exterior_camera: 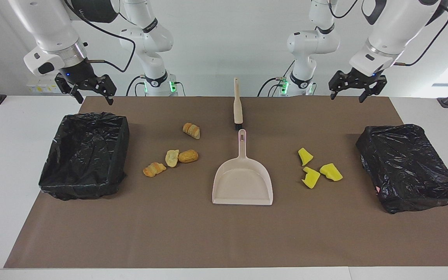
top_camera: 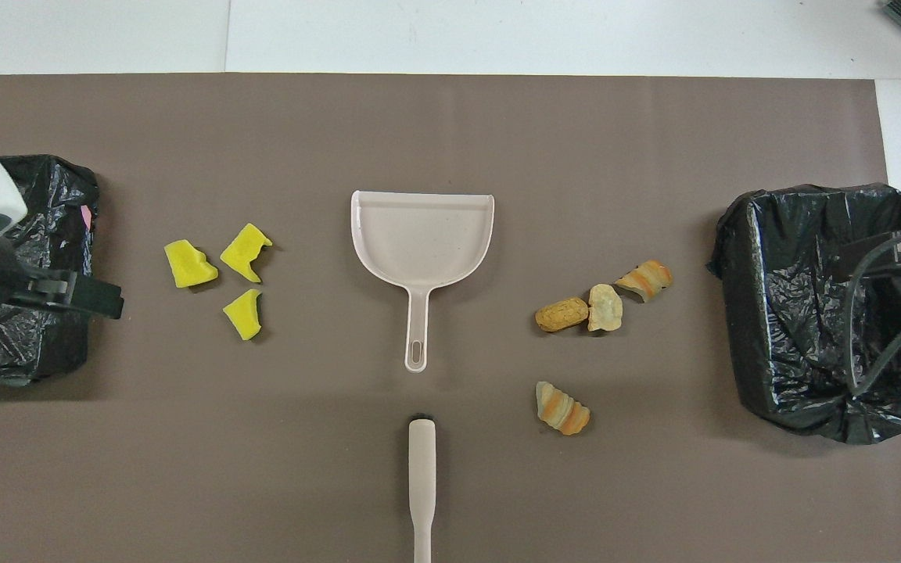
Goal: Sweep and dump trash in bin
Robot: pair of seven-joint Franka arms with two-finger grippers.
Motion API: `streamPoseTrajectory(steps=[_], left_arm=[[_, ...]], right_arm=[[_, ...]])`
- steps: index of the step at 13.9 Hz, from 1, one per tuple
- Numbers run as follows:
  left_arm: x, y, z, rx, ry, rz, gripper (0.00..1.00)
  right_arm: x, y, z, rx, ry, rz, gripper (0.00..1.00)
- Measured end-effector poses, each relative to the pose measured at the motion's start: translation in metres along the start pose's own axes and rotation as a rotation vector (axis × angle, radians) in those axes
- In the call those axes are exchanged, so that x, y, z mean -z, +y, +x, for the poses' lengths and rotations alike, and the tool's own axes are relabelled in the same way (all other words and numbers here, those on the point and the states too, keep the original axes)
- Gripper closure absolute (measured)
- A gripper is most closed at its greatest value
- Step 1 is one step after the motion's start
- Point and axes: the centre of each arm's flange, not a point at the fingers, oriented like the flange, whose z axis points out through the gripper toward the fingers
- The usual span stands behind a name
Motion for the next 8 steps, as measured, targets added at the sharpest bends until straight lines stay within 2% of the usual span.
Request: streamPoseTrajectory(steps=[3,5,8], left_arm=[[-0.041,0.090,-0.028,0.005,0.019,0.019,0.00],[-0.074,0.133,-0.050,0.009,0.025,0.024,0.00],[-0.122,0.181,-0.081,0.041,0.047,0.018,0.00]], right_arm=[[-0.001,0.002,-0.001,-0.004,-0.011,0.000,0.00],[-0.002,0.005,-0.007,-0.009,-0.044,0.000,0.00],[-0.002,0.002,-0.008,-0.004,-0.050,-0.001,0.00]])
